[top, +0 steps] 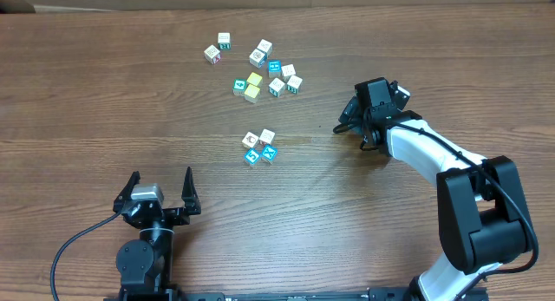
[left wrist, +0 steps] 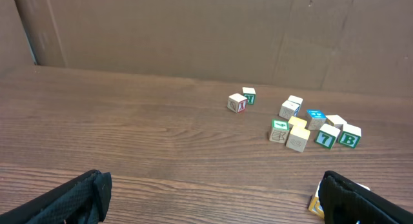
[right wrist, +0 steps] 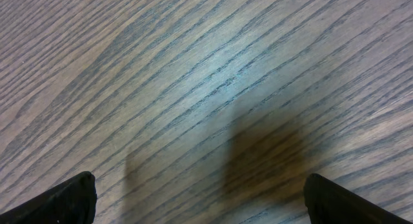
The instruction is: Form a circle
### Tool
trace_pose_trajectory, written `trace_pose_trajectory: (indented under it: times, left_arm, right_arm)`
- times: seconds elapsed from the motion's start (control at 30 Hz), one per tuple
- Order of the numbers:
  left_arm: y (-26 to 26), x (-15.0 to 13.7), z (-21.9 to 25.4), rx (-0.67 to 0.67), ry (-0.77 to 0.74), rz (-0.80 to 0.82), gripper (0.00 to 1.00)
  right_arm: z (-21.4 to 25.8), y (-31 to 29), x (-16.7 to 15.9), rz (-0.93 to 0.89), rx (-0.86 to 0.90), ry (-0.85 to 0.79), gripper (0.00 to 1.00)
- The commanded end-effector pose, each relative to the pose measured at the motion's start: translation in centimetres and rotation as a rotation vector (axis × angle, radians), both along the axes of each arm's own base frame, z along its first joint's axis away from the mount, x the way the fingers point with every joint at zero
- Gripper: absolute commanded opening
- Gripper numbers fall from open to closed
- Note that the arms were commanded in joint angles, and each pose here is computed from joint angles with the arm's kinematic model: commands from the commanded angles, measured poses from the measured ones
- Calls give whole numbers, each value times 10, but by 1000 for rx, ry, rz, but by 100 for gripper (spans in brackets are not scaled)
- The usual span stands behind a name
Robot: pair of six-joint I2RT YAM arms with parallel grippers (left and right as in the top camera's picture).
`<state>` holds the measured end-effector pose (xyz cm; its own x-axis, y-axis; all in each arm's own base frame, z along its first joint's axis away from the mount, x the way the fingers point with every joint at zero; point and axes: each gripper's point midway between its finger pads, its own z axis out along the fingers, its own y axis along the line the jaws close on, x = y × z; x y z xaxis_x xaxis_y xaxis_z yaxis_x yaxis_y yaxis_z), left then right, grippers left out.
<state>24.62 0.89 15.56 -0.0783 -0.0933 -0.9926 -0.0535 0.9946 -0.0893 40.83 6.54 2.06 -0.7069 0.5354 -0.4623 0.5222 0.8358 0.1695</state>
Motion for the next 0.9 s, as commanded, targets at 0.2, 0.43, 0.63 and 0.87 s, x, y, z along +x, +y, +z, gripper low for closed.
trace_pose_trajectory:
  times: [0.2, 0.43, 0.63, 0.87]
  left_arm:
    - [-1, 0, 1, 29, -8, -8, 100]
    - [-1, 0, 1, 29, -8, -8, 100]
    - [-1, 0, 1, 29, -8, -8, 100]
    - [-1, 0, 1, 29, -8, -8, 100]
  right_arm:
    - [19, 1, 10, -4, 8, -53, 100]
    - [20, 4, 10, 2, 9, -57, 100]
    - [45, 13, 12, 21, 26, -116, 100]
    - [107, 15, 14, 24, 67, -262, 100]
